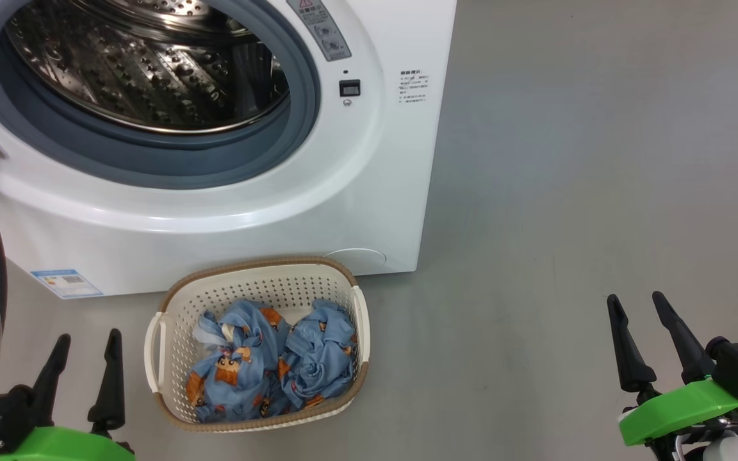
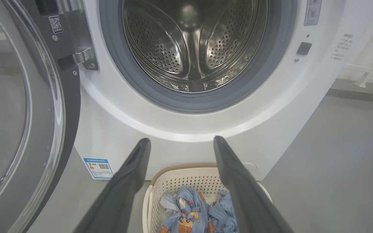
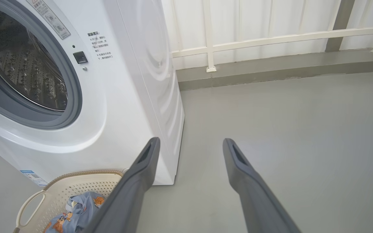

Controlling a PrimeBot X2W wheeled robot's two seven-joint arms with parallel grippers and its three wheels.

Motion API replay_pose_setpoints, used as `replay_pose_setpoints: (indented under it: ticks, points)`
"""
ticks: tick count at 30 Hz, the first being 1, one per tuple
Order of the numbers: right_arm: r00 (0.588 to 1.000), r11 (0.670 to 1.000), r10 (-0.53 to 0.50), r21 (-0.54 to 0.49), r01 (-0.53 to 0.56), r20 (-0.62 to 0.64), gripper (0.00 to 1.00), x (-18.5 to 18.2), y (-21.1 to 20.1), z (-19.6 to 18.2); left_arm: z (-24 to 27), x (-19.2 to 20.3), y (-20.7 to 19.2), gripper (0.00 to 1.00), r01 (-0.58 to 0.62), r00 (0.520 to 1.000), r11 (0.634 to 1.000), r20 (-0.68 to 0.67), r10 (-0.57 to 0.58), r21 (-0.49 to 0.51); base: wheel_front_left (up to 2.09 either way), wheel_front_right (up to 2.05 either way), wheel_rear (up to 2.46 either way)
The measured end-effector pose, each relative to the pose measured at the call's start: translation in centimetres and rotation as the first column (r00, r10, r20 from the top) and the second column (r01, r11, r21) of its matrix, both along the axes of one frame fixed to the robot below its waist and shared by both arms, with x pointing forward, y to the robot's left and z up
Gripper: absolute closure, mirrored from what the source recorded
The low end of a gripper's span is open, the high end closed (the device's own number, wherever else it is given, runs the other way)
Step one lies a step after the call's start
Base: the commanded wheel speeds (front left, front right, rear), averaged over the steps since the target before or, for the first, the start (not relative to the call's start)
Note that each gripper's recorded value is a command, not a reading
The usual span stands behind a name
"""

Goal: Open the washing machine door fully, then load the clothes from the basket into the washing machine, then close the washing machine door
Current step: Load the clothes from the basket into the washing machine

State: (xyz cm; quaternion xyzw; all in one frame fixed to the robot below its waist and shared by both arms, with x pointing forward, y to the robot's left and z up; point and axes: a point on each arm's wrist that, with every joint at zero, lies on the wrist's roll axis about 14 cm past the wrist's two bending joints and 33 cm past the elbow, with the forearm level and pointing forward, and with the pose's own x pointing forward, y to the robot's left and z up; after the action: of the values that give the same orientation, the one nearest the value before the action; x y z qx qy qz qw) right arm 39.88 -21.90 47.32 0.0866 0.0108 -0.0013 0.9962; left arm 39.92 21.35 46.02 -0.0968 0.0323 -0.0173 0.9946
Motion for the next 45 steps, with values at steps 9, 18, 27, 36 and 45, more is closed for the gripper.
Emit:
replay_pose_setpoints:
  ticks: [9,18,27,36,45]
  points:
    - [1.0,1.0,0.007,0.0,-0.007,-0.011,0.0,0.1,0.2,-0.4,-0.5,0.0,-0.1,0.0,0.002,1.0,1.0,-0.015,-0.002,0.001,0.0,0.0,0.0]
    - [0.999,1.0,0.025,0.0,-0.025,-0.02,0.0,0.8,0.8,-0.9,-3.3,-0.1,-1.4,0.0,0.036,0.995,0.999,-0.098,-0.036,-0.005,0.0,0.0,0.0]
    - [0.999,0.999,0.036,0.0,-0.036,-0.039,0.0,2.6,1.3,-2.0,-6.7,2.1,-3.7,0.0,0.102,0.976,0.995,-0.191,-0.104,-0.023,0.0,0.0,0.0]
    - [0.997,0.999,0.051,0.016,-0.05,-0.064,0.0,6.0,2.5,-4.3,-12.1,5.7,-5.4,0.0,0.191,0.924,0.981,-0.331,-0.188,-0.025,0.0,0.0,0.0]
    - [0.994,0.998,0.06,0.026,-0.057,-0.095,0.0,9.0,3.3,-7.4,-17.7,9.0,-6.2,0.0,0.252,0.861,0.967,-0.45,-0.238,-0.029,0.0,0.0,0.0]
